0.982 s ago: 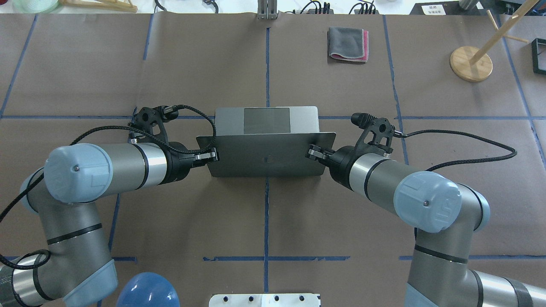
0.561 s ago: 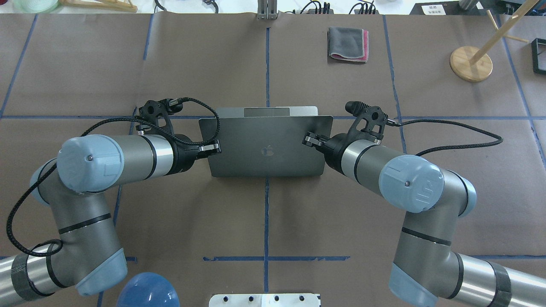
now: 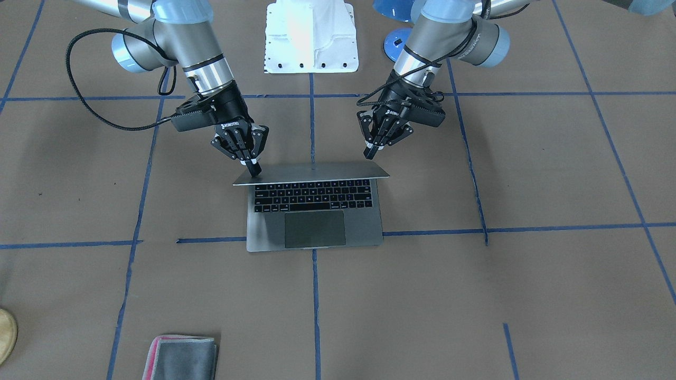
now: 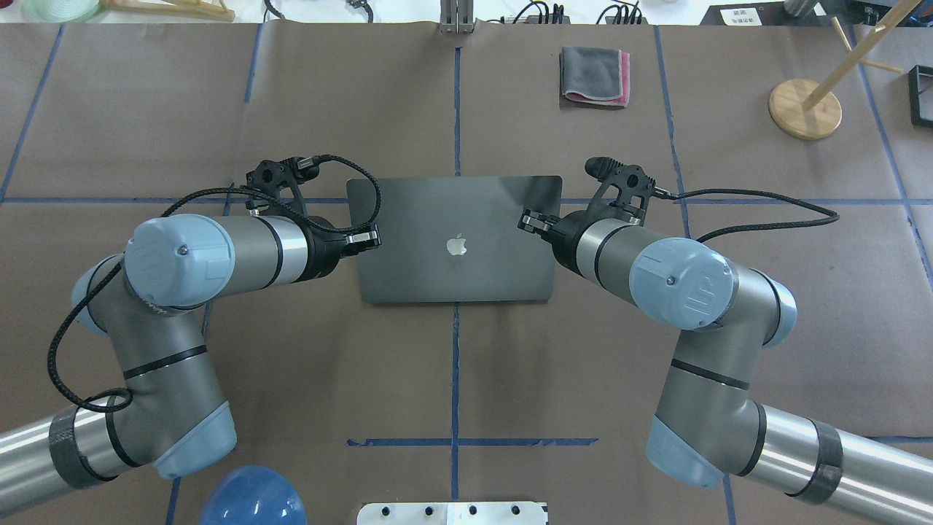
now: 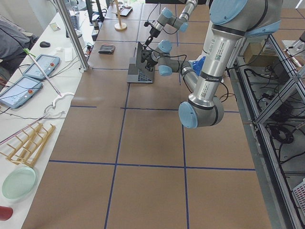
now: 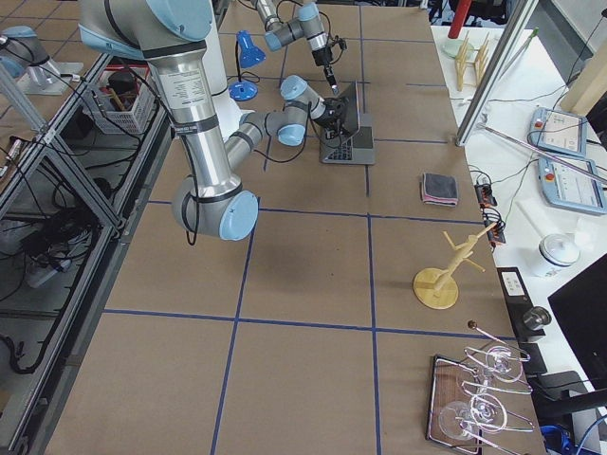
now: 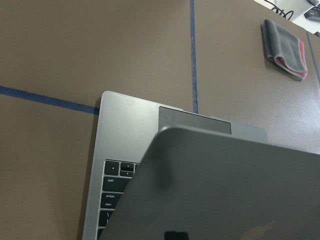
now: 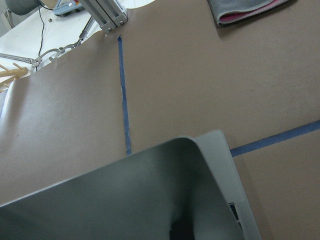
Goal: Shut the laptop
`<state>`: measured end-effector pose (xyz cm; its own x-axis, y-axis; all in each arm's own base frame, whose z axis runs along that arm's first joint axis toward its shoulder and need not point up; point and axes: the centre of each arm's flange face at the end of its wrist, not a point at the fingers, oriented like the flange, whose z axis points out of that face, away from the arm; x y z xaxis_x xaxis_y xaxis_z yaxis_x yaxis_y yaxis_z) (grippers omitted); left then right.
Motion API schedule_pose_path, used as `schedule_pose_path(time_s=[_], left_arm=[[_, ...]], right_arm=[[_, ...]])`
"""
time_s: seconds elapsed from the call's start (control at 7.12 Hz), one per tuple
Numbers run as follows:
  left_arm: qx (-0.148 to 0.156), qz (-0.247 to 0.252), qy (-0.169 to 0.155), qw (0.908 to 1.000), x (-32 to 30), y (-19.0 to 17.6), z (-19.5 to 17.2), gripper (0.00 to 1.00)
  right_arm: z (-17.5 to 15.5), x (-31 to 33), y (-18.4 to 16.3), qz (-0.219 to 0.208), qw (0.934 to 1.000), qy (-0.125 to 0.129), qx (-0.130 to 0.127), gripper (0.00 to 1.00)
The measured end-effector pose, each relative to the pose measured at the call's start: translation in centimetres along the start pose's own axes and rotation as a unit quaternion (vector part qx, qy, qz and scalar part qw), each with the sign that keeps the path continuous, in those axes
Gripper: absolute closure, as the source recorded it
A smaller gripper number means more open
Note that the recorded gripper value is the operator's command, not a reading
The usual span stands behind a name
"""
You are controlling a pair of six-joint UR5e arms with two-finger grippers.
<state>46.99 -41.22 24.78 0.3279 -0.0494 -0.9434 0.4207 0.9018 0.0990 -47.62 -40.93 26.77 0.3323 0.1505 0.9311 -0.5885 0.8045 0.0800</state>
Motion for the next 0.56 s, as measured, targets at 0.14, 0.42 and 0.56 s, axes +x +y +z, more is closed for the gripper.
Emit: schedule_pose_path(time_s=[0.14, 0.42, 0.56], left_arm=[[0.002, -0.001, -0.007, 1.0000, -0.1, -0.4, 1.0, 1.00], [0.006, -0.004, -0.026, 0.9996, -0.9, -1.2, 2.8, 1.00], [0.006, -0.005, -0.033, 0.9994, -1.0, -1.4, 3.9, 1.00]], right_arm=[[0.7, 0.4, 0.0, -0.002, 1.0000, 0.007, 0.000, 0.97], [2.1, 1.2, 0.2, -0.005, 0.9997, 0.023, 0.001, 0.97], [3.3, 1.3, 0.4, -0.008, 0.9994, 0.033, 0.001, 0.97]])
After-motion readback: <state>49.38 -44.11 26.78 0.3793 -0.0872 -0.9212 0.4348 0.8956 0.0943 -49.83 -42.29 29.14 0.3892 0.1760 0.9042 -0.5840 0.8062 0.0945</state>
